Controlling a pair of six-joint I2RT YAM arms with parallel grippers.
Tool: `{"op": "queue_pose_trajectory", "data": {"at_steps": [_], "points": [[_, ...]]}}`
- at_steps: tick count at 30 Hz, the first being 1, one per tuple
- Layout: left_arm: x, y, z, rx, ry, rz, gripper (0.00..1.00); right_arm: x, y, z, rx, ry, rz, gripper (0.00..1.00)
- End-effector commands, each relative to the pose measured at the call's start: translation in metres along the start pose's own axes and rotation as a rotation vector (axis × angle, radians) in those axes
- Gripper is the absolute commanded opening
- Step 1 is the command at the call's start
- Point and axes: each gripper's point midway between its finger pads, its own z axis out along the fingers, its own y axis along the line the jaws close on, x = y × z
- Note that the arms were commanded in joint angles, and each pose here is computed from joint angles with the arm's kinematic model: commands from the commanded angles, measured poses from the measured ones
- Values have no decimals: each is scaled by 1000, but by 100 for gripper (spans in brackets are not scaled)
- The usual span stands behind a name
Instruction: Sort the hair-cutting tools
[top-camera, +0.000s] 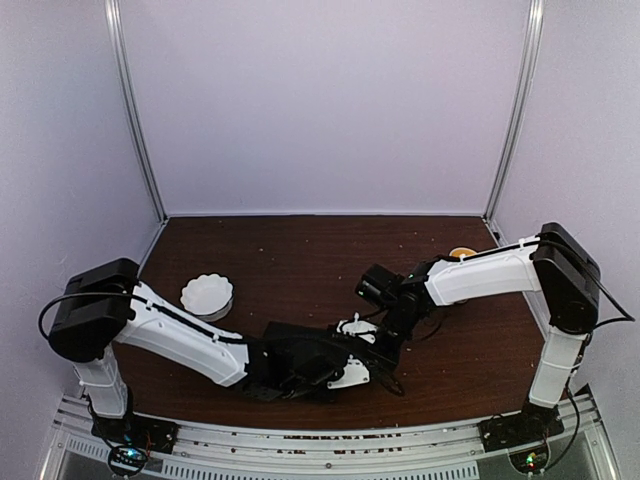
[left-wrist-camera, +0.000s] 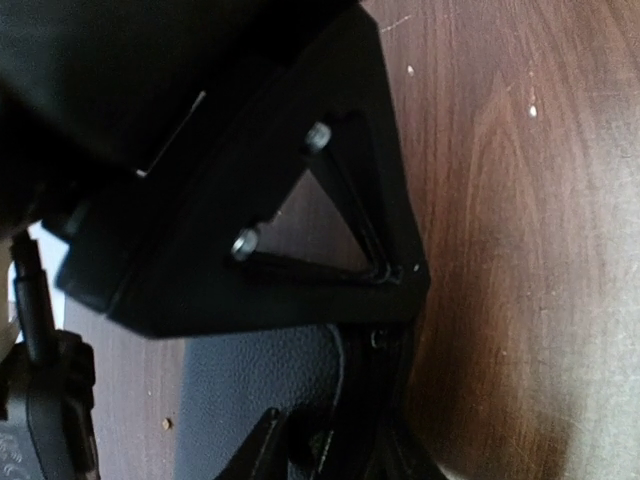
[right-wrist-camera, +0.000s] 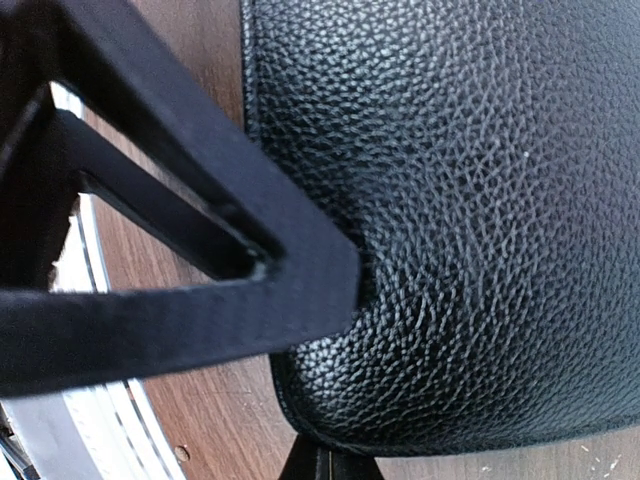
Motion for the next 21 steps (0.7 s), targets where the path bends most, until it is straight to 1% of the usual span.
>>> {"op": "queue_pose_trajectory", "data": {"at_steps": [1, 3, 8, 10, 21], "points": [[-5, 5, 7, -35, 13, 25, 32, -12, 2, 1, -12, -35, -20, 0], [-4, 5, 9, -42, 21, 33, 28, -12, 2, 0, -9, -35, -21, 0], [-3, 4, 9, -31, 24, 41, 7, -9, 0, 0, 7, -23, -19, 0], [-3, 2, 8, -20, 25, 42, 1, -7, -5, -1, 33, -10, -18, 0], [4, -7, 0, 26, -1, 42, 0, 2, -52, -23, 178, 25, 50, 0]]}}
